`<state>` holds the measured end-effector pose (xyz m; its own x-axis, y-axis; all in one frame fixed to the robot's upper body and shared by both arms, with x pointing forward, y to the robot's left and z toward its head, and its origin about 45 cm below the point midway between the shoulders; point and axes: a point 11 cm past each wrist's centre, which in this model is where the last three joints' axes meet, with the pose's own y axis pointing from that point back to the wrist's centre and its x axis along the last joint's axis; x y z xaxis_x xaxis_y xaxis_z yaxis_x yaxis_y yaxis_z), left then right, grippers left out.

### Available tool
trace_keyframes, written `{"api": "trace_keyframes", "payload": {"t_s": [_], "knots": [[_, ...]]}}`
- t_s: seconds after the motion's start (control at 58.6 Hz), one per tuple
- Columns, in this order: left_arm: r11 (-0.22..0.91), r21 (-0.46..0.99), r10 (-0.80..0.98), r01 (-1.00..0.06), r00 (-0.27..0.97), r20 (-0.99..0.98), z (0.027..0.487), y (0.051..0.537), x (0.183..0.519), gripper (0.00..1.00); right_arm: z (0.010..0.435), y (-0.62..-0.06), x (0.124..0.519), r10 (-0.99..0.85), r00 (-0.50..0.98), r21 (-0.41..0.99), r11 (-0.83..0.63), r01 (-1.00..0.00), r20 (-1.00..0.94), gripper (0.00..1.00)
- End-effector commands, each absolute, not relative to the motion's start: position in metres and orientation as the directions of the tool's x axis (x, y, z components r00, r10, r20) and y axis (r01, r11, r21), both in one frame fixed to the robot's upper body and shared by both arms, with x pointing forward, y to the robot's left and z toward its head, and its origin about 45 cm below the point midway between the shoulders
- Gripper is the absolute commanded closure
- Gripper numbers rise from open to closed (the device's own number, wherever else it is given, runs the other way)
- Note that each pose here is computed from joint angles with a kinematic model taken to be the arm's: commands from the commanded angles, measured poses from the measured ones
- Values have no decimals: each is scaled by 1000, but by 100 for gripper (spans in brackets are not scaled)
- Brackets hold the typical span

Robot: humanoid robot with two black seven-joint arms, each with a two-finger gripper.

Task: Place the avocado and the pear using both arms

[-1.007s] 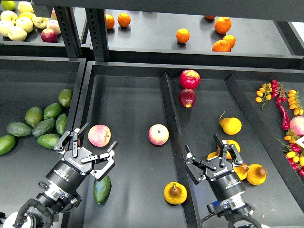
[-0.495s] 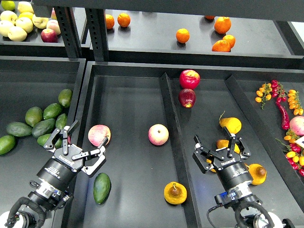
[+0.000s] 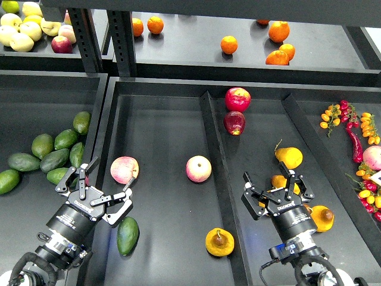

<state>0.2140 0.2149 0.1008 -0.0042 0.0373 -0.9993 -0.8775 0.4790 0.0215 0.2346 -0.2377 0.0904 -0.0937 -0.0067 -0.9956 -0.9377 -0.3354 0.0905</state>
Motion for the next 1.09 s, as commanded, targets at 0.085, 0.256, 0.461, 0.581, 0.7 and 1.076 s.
{"api": "trace_keyframes", "payload": {"t_s": [0.085, 0.256, 0.461, 0.581, 0.7, 1.076], "knots": [[475, 34, 36, -879, -19, -999, 97, 216, 209, 0, 87, -239, 227, -5, -101, 96, -331, -939, -995, 0], [480, 34, 36, -877, -19, -999, 97, 214, 209, 0, 87, -239, 227, -4, -97, 93, -329, -940, -995, 0], [491, 39, 55, -871, -14, -998, 96, 215, 212, 0, 87, -239, 227, -4, -93, 89, -331, -940, -996, 0], [494, 36, 89, -868, 9, -996, 99, 217, 218, 0, 87, -238, 226, -5, -93, 90, -333, -939, -996, 0], [523, 53, 156, -850, 34, -987, 99, 214, 223, 0, 87, -238, 226, -4, -95, 91, -332, -939, -995, 0], [717, 192, 459, -670, 247, -854, 112, 218, 249, 0, 86, -235, 226, -3, -98, 94, -340, -936, -995, 0]]}}
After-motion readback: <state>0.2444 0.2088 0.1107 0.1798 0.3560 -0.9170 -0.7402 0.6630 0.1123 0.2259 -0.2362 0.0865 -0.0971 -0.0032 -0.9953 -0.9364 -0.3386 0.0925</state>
